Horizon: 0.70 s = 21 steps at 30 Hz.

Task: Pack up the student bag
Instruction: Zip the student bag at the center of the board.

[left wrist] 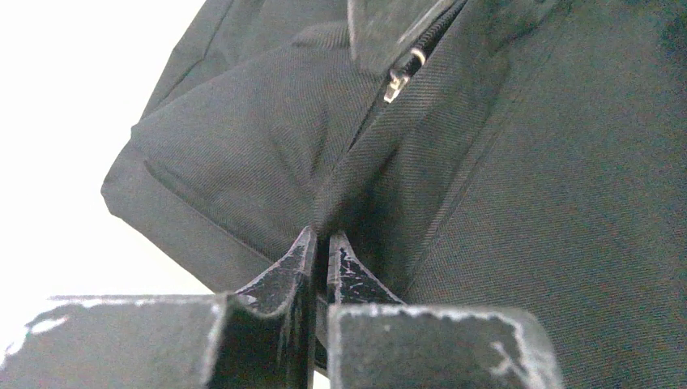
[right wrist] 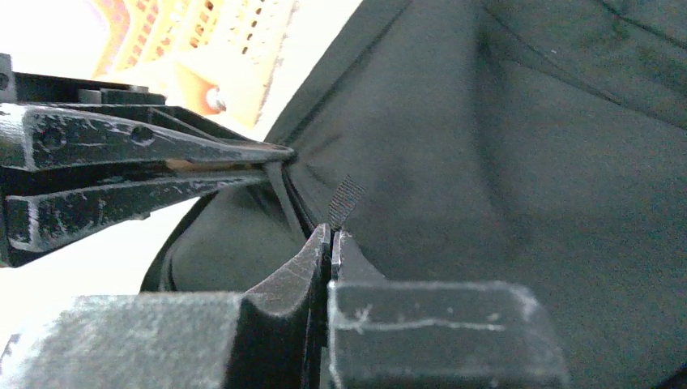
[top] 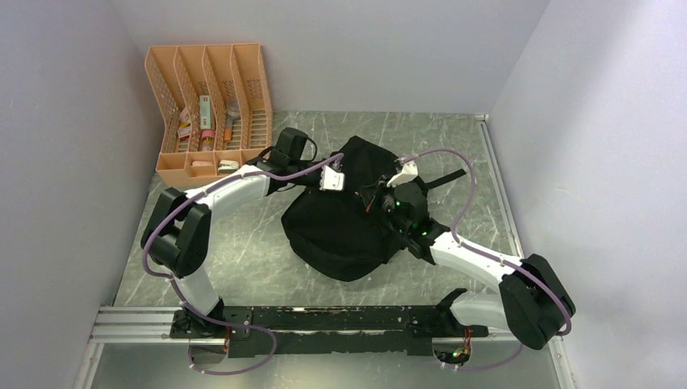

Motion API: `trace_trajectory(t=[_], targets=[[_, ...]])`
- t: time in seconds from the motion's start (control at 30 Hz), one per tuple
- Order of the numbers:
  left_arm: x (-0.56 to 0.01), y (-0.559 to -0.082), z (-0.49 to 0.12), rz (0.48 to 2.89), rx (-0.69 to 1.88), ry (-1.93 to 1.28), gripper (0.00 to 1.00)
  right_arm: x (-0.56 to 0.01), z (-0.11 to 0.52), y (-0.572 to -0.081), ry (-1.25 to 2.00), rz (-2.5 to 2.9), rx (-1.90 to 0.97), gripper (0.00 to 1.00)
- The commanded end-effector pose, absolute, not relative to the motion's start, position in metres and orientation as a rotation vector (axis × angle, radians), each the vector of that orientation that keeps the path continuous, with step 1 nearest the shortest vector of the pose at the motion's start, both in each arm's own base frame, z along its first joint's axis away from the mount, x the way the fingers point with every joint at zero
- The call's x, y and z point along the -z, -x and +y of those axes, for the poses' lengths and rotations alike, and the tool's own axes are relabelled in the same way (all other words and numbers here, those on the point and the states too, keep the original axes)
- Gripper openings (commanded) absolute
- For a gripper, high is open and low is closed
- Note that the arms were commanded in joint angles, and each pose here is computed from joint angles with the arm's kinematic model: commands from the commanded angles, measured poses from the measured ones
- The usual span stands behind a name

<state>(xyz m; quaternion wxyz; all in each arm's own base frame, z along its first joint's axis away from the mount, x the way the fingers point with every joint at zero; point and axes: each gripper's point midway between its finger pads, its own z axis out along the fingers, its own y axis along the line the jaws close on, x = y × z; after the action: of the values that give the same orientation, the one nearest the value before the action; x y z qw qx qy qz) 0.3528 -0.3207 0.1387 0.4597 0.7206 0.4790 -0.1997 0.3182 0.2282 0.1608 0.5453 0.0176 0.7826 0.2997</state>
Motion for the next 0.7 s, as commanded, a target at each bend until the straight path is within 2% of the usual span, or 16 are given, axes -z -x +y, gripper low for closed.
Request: trace_trajectory(t=[0.0,0.67], targets=[[-0.129,-0.373,-0.28,1.312,0.359,-1.737,0.05,-0.166,0.204,-0.324,-0.104,1.831,-0.585,0.0],[-0.12,-0.413,-0.242,1.476,0.181,-1.609,0.05,-0.122,0.137,-0.288,-0.215,1.944,-0.319,0.0]])
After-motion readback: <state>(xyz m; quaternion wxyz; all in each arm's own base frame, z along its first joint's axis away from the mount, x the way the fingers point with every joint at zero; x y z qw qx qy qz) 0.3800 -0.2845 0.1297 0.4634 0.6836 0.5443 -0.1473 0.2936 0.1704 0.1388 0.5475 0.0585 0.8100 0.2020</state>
